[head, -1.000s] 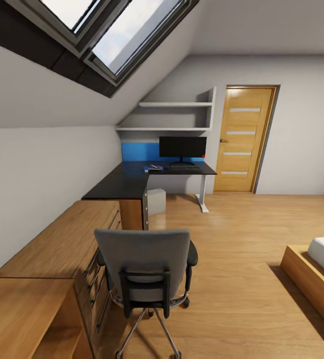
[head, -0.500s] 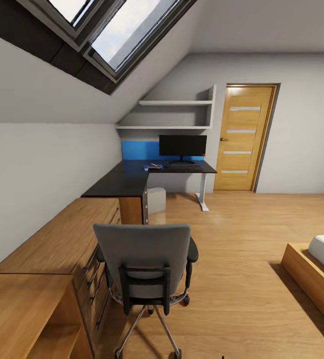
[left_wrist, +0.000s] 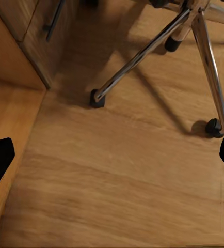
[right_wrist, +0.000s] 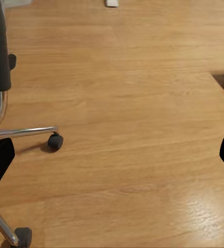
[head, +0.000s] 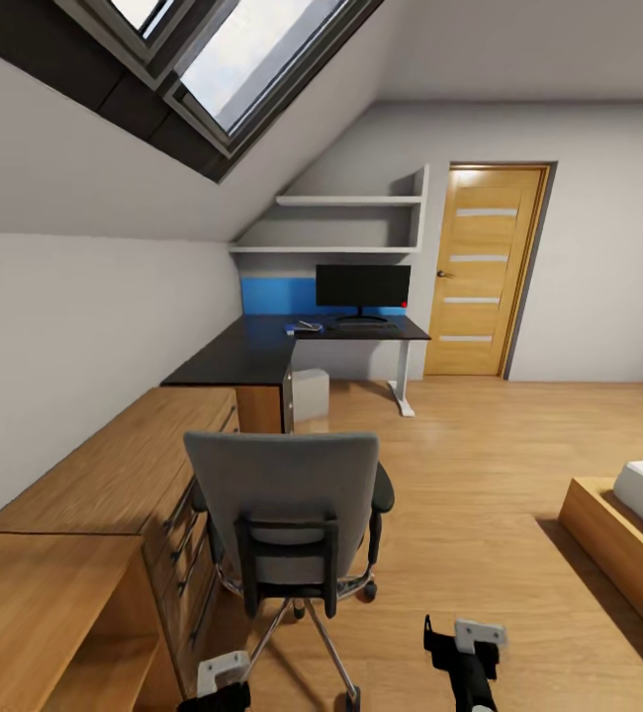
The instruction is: In the bedroom, organize the workspace by keeping the computer under the desk, ensuring the monitor is on the desk, placing the keyboard on the desk next to the monitor, placing the mouse on the desk next to the keyboard, moving the folder from the swivel chair onto the desk next to the mouse, stacking the notebook on top of the folder with the pen on top of the notebook, and positioning the swivel chair next to the desk.
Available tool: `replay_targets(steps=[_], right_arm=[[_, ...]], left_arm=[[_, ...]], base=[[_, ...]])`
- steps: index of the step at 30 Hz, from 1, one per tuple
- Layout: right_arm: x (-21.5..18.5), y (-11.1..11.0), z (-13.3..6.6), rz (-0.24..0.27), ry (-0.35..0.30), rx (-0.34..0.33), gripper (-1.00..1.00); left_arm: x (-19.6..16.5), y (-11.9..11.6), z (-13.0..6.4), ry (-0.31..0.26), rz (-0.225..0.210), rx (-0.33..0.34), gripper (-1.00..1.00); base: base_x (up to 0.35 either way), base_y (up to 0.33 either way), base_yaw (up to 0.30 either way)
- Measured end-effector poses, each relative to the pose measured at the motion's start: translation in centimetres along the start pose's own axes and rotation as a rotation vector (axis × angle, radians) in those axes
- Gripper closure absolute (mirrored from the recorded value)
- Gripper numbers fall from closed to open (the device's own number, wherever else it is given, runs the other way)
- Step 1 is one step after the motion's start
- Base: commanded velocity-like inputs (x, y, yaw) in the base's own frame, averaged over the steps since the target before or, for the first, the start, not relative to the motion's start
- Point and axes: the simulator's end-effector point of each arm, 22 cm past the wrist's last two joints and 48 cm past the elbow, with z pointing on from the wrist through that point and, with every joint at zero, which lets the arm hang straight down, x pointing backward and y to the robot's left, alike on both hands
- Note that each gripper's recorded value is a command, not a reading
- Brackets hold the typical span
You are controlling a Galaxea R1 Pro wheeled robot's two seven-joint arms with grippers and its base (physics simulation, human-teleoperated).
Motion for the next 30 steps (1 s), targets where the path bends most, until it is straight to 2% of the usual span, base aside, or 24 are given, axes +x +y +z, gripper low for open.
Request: replay_targets(steps=[4,5,10,13,15,16,20,24,30], right_arm=[[-0.5,-0.3,1.2,0.041,0.007,0.023,-1.0],[0.3,-0.8,1.3,0.052,0.03,0.042,-1.0],[1.6,-1.3,1.5,0.058,0.032,0.055,-1.0],[1.8,-1.0,1.6,0.068,0.013,0.055,-1.0],[2.0,-0.5,1.6,0.073,0.008,0.049,-1.0],[2.3,0.8,1.4,0.075,0.008,0.031,-1.0],[3.7,2.7,1.0,0.069,0.022,0.002,-1.0],[5.1,4.4,0.7,0.037,0.031,-0.034,-1.0],[6.4,5.0,0.8,0.02,0.033,-0.049,-1.0]], left_arm=[[-0.5,0.5,0.9,0.015,0.015,0.003,-1.0],[-0.6,1.0,1.2,0.019,0.018,0.002,-1.0],[-0.4,1.8,2.1,0.012,0.016,-0.006,-1.0],[-1.4,1.9,2.5,-0.049,-0.003,-0.006,-1.0],[-1.9,2.0,2.7,-0.086,-0.016,-0.007,-1.0],[-2.0,2.4,2.9,-0.101,-0.022,-0.015,-1.0],[-1.2,2.9,3.5,-0.098,-0.018,-0.026,-1.0],[-0.5,3.1,4.1,-0.096,-0.016,-0.03,-1.0],[0.4,3.2,4.9,-0.095,-0.016,-0.031,-1.0]], base=[[0.0,0.0,0.0],[0.0,0.0,0.0],[0.0,0.0,0.0],[0.0,0.0,0.0],[0.0,0.0,0.0],[0.0,0.0,0.0],[0.0,0.0,0.0],[0.0,0.0,0.0],[0.0,0.0,0.0]])
